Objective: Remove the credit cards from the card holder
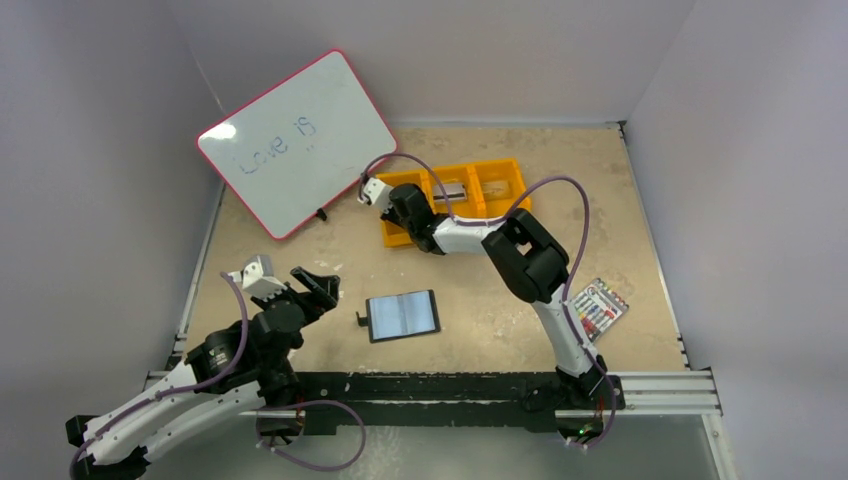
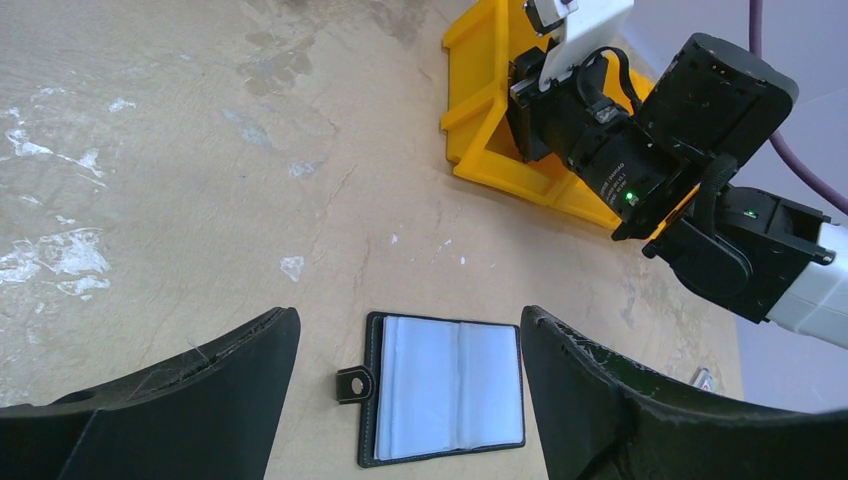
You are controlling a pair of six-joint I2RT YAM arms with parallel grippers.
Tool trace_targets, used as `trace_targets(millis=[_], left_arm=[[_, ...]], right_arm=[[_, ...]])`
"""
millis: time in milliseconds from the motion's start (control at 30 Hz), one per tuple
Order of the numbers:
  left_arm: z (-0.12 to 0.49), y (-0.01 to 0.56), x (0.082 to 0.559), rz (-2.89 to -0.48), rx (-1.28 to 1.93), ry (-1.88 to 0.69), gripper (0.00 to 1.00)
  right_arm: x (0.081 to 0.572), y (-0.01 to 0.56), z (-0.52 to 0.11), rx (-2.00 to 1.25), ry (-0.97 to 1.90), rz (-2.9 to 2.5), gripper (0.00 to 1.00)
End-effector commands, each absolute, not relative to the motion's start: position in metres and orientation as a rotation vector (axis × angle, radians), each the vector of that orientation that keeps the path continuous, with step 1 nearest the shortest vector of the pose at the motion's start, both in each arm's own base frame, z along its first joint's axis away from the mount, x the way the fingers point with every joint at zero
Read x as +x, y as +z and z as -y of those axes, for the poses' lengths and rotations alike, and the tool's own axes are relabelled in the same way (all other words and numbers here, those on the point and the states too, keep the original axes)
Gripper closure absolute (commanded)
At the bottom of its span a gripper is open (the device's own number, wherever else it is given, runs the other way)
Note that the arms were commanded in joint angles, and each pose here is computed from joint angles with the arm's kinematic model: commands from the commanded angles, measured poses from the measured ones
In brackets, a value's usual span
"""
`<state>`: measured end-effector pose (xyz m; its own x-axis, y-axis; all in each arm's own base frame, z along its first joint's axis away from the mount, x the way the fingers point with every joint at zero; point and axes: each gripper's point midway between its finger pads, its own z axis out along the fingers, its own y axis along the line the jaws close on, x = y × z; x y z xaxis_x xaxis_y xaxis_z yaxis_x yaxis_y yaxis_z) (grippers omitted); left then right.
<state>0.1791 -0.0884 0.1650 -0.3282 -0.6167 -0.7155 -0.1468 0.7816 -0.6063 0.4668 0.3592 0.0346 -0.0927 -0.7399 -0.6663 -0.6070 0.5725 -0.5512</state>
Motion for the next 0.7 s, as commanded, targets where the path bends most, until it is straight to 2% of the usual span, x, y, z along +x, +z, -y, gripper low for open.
trace_targets(millis=[0,133,267,667], left_arm=[[0.091,0.172,0.181,-1.857,-0.592,-0.55,0.2],[0.091,0.172,0.181,-1.856,-0.593,-0.548,0.2],[0.091,0.171,0.181,-1.859,-0.59,-0.543,0.2],[0.091,0.172,0.182,-1.861,-0.591,-0.544,0.2]], right_arm=[[0.48,0.08,-0.354,-1.04,-0.231,-1.689,0.9],[0.476,0.086,-0.36,-1.033,-0.169,-1.689,0.85],[0.47,0.099,-0.367,-0.945,-0.049,-1.736,0.73],[0.449,0.184,-0.362,-0.687,0.166,-1.701,0.63]])
